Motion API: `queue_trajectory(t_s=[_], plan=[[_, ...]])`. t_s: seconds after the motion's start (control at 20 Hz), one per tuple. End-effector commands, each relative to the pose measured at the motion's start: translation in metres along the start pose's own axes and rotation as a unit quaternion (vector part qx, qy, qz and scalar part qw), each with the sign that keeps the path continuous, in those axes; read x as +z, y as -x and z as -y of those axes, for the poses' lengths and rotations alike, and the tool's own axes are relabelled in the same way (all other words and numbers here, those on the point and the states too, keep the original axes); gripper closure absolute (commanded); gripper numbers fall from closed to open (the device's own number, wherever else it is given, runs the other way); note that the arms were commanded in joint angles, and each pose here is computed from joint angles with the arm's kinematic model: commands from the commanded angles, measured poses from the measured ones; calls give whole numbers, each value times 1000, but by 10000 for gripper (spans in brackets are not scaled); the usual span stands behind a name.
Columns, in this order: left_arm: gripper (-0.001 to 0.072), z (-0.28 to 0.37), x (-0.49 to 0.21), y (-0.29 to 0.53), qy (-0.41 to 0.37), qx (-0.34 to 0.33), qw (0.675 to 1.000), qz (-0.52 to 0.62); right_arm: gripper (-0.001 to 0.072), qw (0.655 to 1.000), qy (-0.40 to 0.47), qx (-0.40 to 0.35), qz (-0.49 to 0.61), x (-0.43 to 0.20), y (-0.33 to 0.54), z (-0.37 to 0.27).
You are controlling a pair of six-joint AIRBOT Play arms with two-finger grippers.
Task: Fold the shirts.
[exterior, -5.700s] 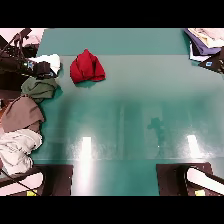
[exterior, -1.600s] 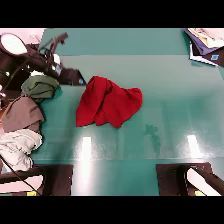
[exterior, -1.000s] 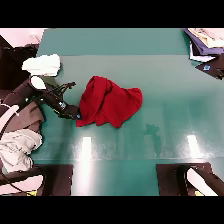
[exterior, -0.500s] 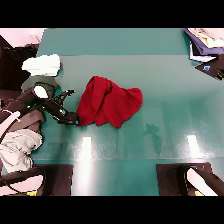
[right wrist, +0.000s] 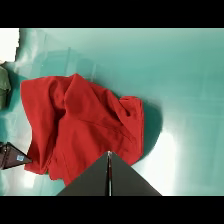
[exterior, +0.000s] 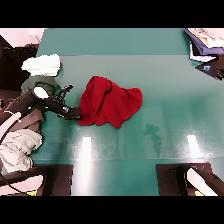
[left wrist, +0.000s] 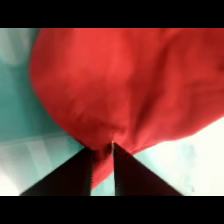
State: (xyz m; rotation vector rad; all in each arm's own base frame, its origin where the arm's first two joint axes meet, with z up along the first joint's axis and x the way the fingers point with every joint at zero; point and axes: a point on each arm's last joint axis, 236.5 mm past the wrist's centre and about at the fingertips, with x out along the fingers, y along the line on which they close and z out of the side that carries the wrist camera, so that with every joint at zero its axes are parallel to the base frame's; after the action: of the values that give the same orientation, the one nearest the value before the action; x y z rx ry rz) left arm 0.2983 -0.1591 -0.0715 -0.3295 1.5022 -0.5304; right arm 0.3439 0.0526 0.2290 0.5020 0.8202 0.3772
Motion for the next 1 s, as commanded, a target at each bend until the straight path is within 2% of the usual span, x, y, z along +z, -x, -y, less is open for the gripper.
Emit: queue_trajectory(t_s=[0.0,0.2,0.25,0.3,0.35,0.45,0.6,0.7,0.95], plan=[[679,5,1,1,3,-10,1000,2,698,1000,0,0,-1,-1,0,0],[683,16,24,34,-45,11,999,29,695,998,-2,16,-67,-20,-30,-1],[683,23,35,53,-66,20,996,50,647,995,2,14,-100,-31,-45,2],[683,30,45,70,-85,29,993,72,445,991,4,12,-133,-45,-62,5],[683,40,54,88,-102,32,990,92,300,985,-1,11,-169,-65,-83,10],[683,58,66,116,-125,32,984,126,297,970,-29,15,-239,-114,-128,22],[682,66,68,128,-135,31,981,135,299,960,-88,-4,-265,-172,-192,56],[682,65,66,126,-135,31,982,129,299,957,-116,8,-265,-191,-221,61],[682,66,66,126,-135,30,982,130,299,962,-111,-4,-251,-210,-266,66]])
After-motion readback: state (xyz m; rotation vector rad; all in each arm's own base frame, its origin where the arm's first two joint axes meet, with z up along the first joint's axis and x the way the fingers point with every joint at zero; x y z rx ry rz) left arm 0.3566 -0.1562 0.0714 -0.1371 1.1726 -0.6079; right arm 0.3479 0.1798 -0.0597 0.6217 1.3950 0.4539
